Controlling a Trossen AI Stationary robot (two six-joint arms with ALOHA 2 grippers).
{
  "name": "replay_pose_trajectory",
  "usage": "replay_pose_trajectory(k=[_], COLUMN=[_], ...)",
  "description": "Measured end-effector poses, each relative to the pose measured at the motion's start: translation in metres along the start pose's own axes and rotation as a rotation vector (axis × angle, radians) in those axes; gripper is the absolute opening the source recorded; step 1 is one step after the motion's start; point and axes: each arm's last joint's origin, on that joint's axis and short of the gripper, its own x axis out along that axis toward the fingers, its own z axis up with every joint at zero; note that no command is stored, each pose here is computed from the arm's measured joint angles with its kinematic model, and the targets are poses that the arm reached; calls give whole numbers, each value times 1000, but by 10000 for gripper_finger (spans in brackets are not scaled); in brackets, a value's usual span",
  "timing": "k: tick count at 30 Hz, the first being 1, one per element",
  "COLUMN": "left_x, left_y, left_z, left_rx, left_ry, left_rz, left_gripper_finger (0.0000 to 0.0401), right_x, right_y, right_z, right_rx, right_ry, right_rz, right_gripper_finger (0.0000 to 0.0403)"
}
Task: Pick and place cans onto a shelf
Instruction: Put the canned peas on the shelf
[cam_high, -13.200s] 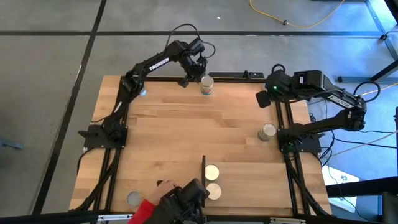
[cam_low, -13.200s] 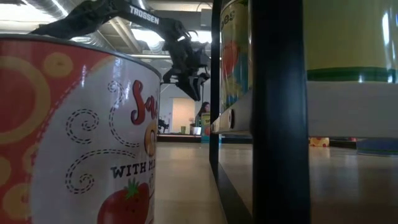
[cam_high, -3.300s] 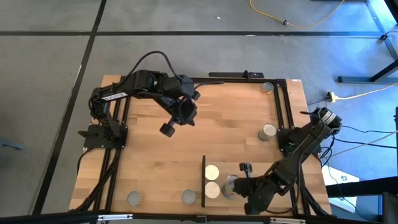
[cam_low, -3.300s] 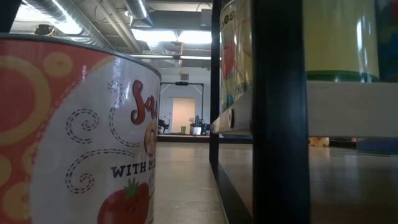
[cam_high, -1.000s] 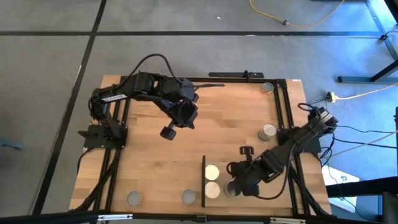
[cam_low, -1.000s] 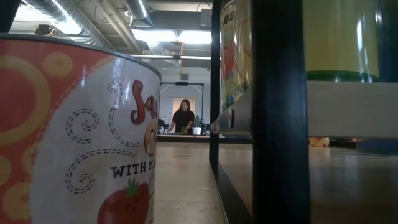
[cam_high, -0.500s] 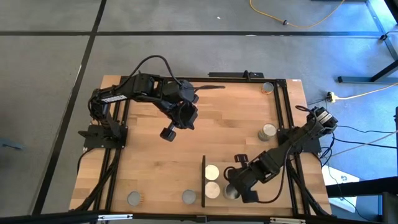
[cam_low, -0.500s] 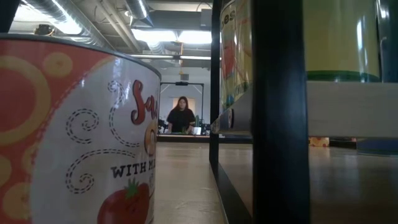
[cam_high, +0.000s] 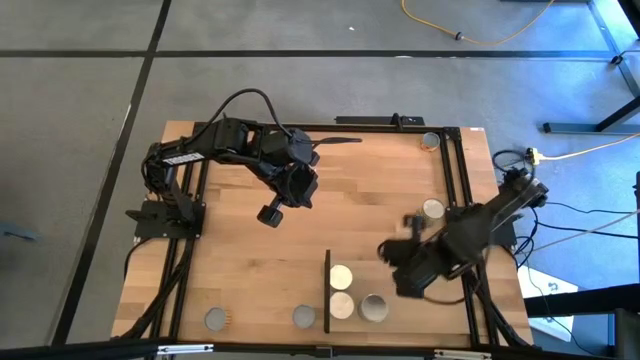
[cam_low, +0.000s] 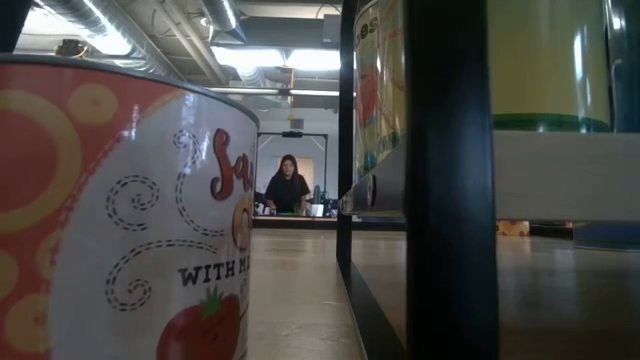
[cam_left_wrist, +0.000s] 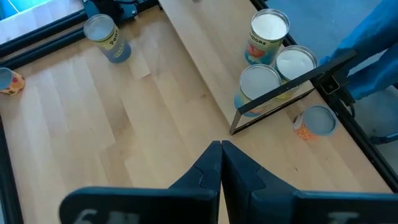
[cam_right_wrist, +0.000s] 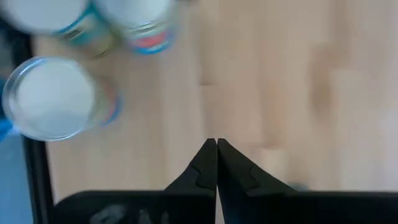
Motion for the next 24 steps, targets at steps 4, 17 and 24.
replay_pose_trajectory(k=[4, 17, 24], left_x=[0, 0, 0], left_y=[0, 0, 0], left_z=[0, 0, 0], left_rx=[5, 8, 2], left_ry=[0, -1, -2], left_rz=[0, 1, 2], left_gripper_finger=[1, 1, 1], right_x=[-39, -52, -29], right_y=[-21, -83, -120], right_z=[-2, -44, -87], right_rx=[170, 586, 738], right_ry=[-77, -131, -97], right_rz=[-3, 13, -37], right_gripper_finger=[2, 2, 2])
